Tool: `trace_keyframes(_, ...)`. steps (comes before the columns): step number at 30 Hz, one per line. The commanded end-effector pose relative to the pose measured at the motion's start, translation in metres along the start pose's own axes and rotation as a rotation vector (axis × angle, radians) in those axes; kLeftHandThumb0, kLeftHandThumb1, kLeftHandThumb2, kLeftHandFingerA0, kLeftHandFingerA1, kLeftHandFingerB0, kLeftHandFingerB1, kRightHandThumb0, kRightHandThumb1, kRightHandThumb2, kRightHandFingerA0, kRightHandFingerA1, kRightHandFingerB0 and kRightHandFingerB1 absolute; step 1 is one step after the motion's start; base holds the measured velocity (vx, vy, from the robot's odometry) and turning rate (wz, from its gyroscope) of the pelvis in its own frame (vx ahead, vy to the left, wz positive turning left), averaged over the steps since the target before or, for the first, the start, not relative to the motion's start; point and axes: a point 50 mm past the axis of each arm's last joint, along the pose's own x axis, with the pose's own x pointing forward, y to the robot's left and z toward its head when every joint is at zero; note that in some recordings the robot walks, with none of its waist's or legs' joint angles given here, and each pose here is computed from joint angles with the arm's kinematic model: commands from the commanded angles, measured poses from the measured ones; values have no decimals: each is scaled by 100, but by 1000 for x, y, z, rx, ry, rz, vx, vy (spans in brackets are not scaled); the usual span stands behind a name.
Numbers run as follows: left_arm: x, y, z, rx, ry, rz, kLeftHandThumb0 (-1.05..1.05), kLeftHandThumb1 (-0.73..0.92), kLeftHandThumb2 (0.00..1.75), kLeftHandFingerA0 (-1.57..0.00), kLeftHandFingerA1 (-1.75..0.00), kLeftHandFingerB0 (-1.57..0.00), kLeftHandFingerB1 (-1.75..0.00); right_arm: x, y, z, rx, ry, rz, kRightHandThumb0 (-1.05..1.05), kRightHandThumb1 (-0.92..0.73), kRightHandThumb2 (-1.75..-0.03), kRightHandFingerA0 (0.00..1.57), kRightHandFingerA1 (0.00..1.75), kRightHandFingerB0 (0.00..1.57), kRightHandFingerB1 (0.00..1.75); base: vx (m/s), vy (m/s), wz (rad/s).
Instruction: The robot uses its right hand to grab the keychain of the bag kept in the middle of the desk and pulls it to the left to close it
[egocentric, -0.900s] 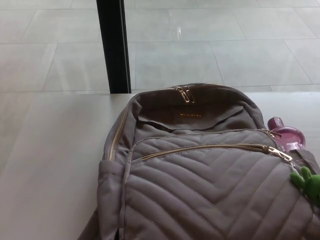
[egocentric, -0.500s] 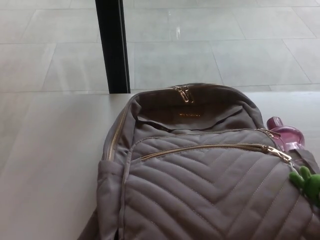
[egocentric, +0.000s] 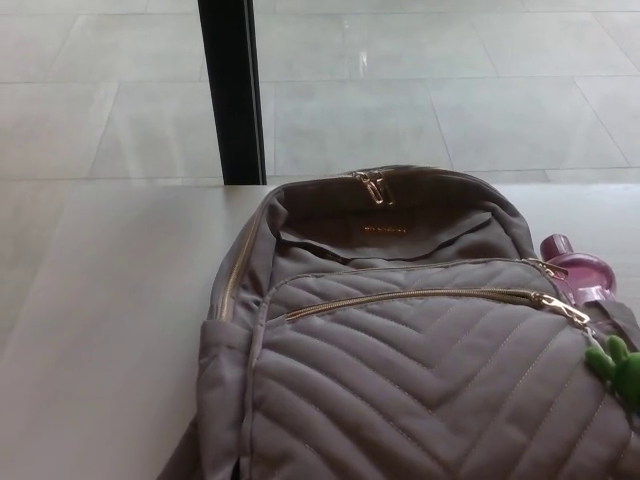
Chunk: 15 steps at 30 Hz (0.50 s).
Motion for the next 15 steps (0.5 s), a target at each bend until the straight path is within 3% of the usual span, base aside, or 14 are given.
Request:
trace_keyframes(1, -2, 4, 22, 6, -139, -57, -83, 92, 78, -58, -53, -45, -42, -11, 73, 80, -18, -311, 456, -68, -46, -86, 3, 46, 3, 29, 0, 0, 0)
trace_keyframes(6, 1, -4, 32, -25, -175, -97, -84, 92, 81, -57, -52, -44, -42, -23, 91, 75, -64, -271, 561, -71, -45, -85, 4, 45, 3, 30, 0, 0, 0)
trace_keyframes(7, 1, -5, 33, -24, -185, -110, -83, 92, 82, -56, -53, -43, -43, -25, 95, 74, -67, -264, 584, -66, -61, -61, 12, 37, 11, 24, 0, 0, 0)
trace_keyframes(8, 0, -6, 33, -23, -192, -119, -82, 92, 83, -53, -53, -41, -43, -27, 99, 72, -64, -250, 602, -37, -36, -94, 1, 51, 0, 49, 0, 0, 0)
trace_keyframes(9, 0, -6, 34, -25, -200, -123, -83, 92, 83, -54, -53, -42, -43, -31, 105, 67, -99, -215, 645, -70, -47, -81, 11, 48, 7, 38, 0, 0, 0)
trace_keyframes(10, 0, -6, 35, -38, -202, -121, -82, 92, 81, -55, -53, -42, -43, -32, 107, 65, -103, -206, 663, -63, -62, -59, 17, 41, 15, 26, 0, 0, 0)
trace_keyframes(11, 1, -6, 36, -47, -205, -122, -82, 92, 80, -57, -53, -43, -43, -34, 109, 62, -128, -196, 682, -68, -48, -82, 13, 49, 8, 39, 0, 0, 0)
trace_keyframes(15, -1, -5, 39, -32, -234, -132, -82, 92, 77, -60, -55, -46, -42, -38, 113, 56, -174, -184, 722, -66, -48, -83, 15, 51, 12, 40, 0, 0, 0)
